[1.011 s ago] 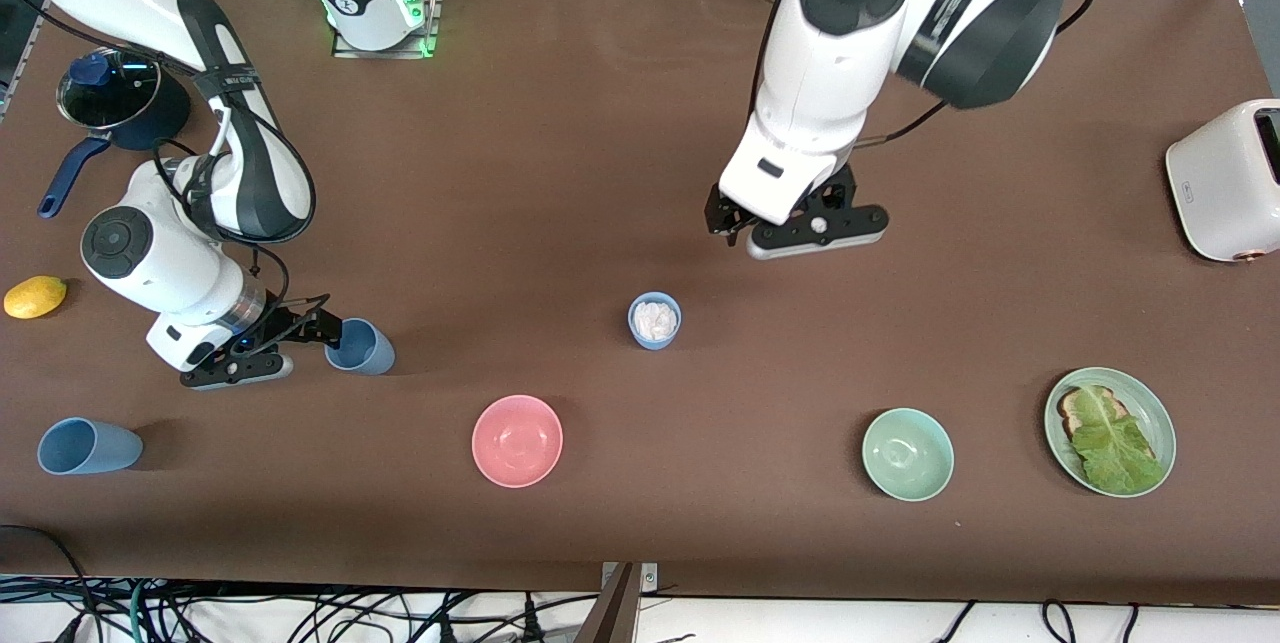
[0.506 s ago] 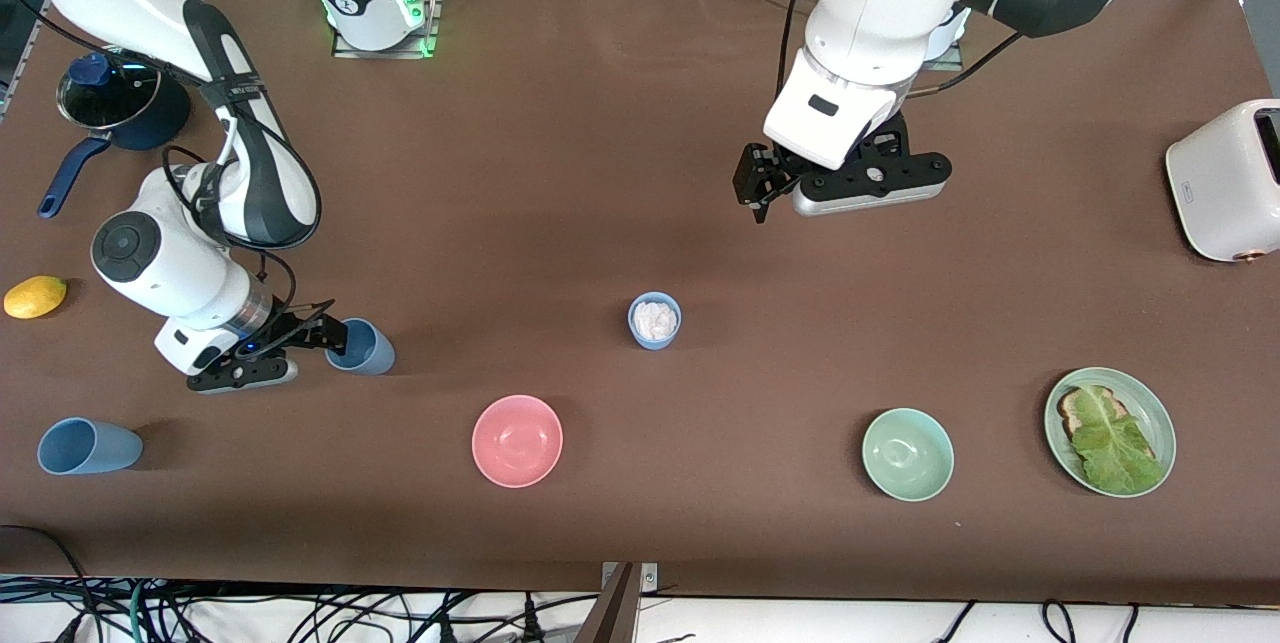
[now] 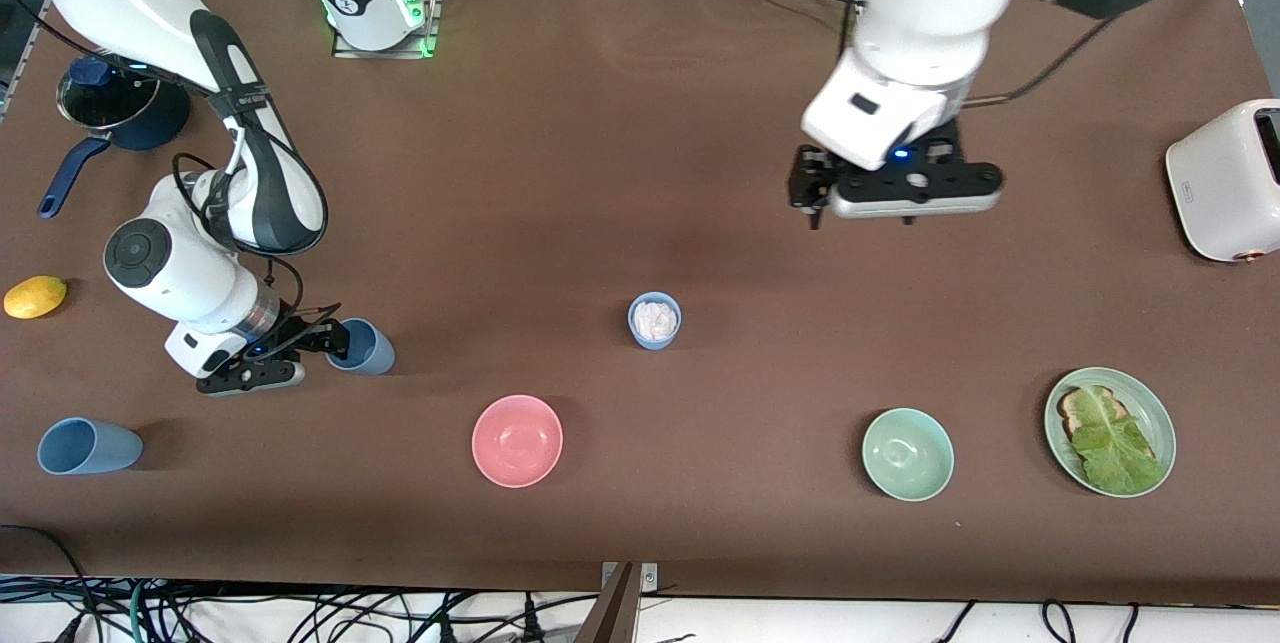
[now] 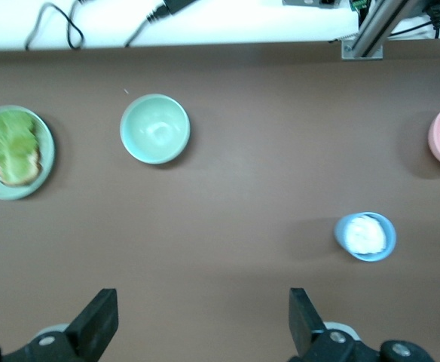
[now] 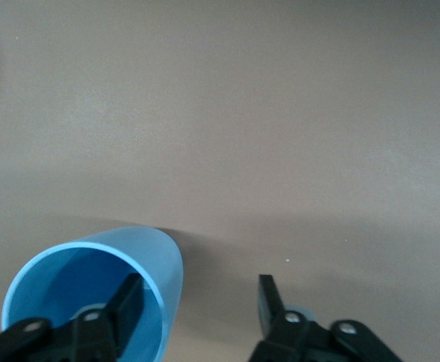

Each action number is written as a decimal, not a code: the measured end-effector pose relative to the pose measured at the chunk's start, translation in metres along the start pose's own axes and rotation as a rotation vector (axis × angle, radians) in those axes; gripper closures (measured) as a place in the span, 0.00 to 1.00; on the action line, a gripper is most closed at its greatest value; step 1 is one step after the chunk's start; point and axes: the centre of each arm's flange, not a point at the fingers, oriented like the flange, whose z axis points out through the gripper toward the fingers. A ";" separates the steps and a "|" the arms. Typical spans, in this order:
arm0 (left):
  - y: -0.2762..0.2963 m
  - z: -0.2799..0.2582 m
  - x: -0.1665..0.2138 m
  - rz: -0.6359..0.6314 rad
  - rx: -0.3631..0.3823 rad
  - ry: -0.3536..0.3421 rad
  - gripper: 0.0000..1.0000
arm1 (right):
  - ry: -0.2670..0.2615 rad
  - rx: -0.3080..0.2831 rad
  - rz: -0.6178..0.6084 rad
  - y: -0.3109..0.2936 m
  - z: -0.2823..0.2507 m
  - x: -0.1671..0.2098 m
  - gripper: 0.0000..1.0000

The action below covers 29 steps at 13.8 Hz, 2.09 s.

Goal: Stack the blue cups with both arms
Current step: 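Release the tissue cup with the left gripper while the right gripper grasps the blue cup, then carry the blue cup with the right gripper over the tissue cup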

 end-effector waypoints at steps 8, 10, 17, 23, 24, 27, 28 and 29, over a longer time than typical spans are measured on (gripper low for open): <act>-0.160 0.007 0.046 -0.128 -0.031 -0.033 0.00 | -0.006 0.038 0.016 -0.017 0.007 0.000 0.73; -0.197 0.012 0.052 -0.115 -0.029 -0.039 0.00 | -0.006 0.043 0.020 -0.022 0.007 0.001 0.92; -0.289 0.012 0.050 -0.019 -0.056 -0.065 0.00 | -0.024 0.048 0.017 -0.023 -0.011 0.013 0.95; -0.295 -0.002 0.024 0.050 -0.060 -0.129 0.00 | -0.106 0.070 0.010 -0.102 -0.107 0.056 0.95; -0.289 -0.006 0.018 0.060 -0.060 -0.144 0.00 | -0.119 0.068 0.016 -0.129 -0.120 0.057 0.95; -0.278 -0.013 0.000 0.076 -0.081 -0.169 0.00 | -0.144 0.044 0.082 -0.200 -0.149 0.054 0.95; -0.276 -0.014 -0.008 0.082 -0.083 -0.177 0.00 | -0.142 0.042 0.108 -0.220 -0.155 0.051 0.95; -0.273 -0.016 -0.016 0.087 -0.082 -0.183 0.00 | -0.136 0.041 0.138 -0.241 -0.160 0.049 0.95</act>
